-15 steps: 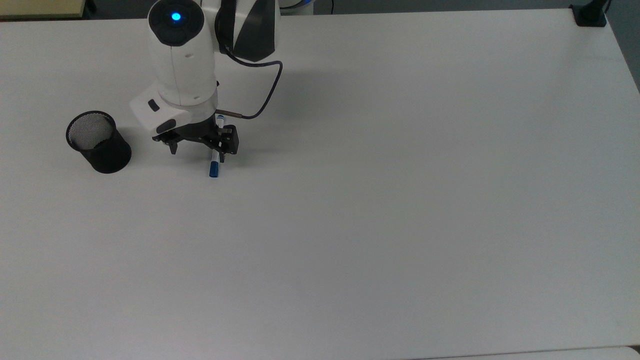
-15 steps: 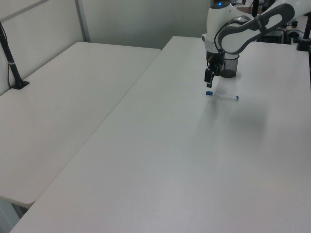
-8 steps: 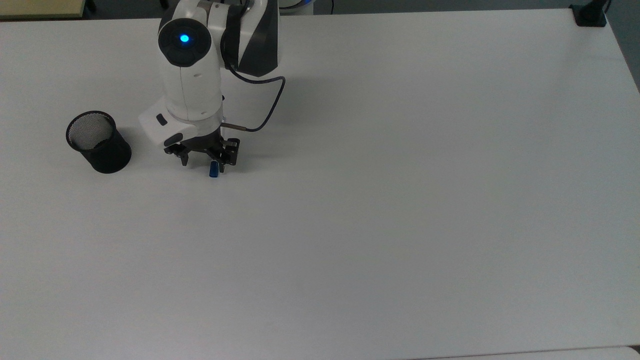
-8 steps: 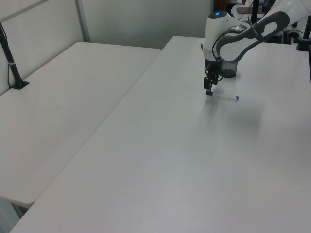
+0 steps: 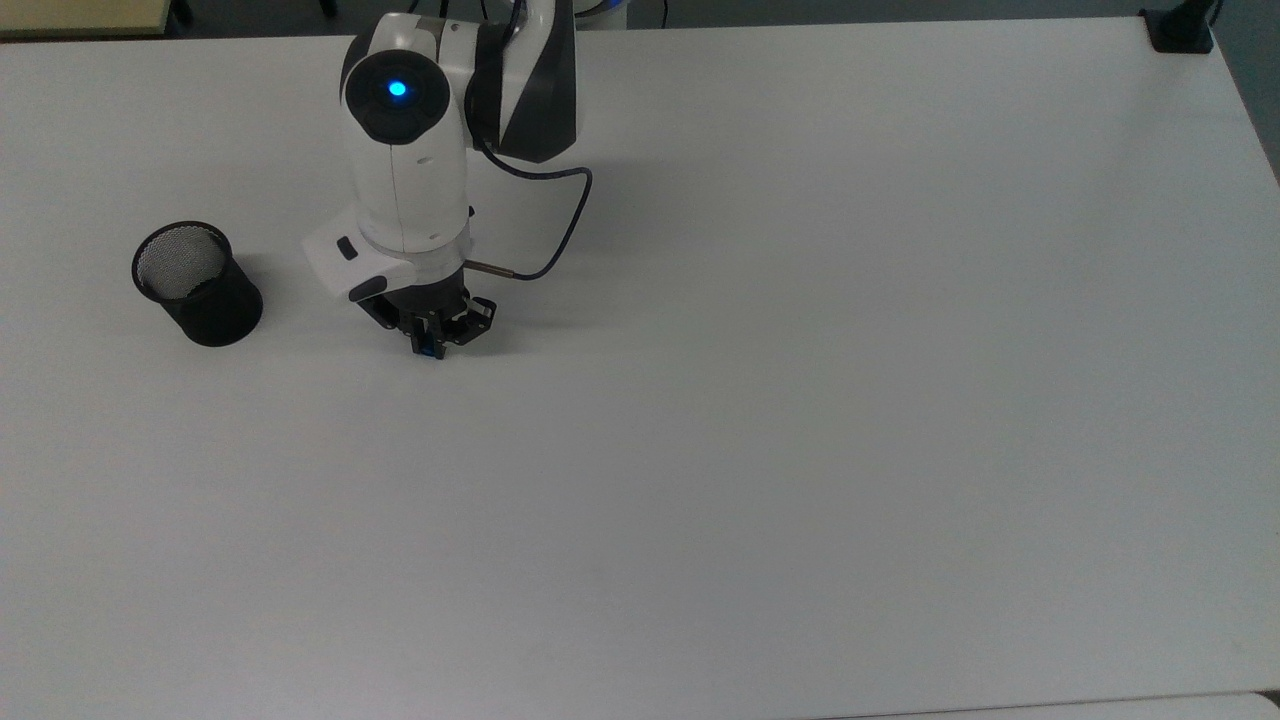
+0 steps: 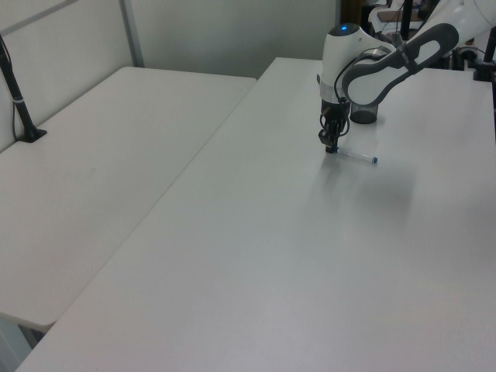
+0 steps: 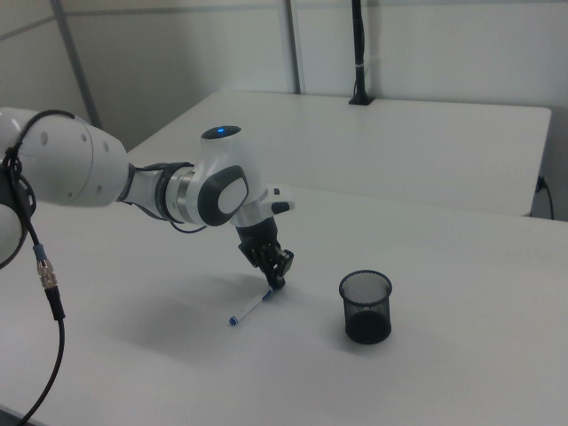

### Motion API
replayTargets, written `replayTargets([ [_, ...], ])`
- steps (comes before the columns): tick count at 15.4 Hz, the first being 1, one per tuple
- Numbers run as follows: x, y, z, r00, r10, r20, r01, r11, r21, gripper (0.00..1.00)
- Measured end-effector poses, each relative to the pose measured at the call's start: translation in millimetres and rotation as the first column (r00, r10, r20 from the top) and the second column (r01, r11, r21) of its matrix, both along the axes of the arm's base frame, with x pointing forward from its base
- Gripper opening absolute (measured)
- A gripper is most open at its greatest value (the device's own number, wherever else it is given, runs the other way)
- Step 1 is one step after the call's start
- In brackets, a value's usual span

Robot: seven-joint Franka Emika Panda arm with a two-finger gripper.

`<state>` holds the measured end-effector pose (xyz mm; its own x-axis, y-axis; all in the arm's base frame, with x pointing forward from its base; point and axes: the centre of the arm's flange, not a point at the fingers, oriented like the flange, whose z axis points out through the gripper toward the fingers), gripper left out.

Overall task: Insert the marker
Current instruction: 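Close the gripper on the marker's middle and lift it, then carry the marker over the black mesh cup, tilting it upright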

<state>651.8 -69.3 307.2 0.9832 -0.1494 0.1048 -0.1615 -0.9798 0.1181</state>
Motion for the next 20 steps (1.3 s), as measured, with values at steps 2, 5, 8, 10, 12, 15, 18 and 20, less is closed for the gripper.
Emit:
replayTargets([
  [2,2,0,7,1.000,-0.005,0.018,0.005,1.000,0.000,0.19],
  [5,6,-11,58,0.994,-0.025,0.108,0.026,1.000,-0.004,0.19],
  [8,-7,-51,138,0.970,-0.084,0.228,0.088,0.996,-0.004,0.19],
  [10,-22,-82,180,0.952,-0.093,0.293,0.094,0.996,0.009,0.19],
  [12,-38,-118,209,0.935,-0.061,0.350,0.060,0.998,0.014,0.19],
  [15,-62,-173,220,0.923,0.010,0.385,-0.018,1.000,0.017,0.19],
  [18,-72,-202,214,0.892,0.076,0.445,-0.095,0.995,0.020,0.19],
  [20,-67,-207,198,0.870,0.101,0.482,-0.121,0.993,0.012,0.19],
])
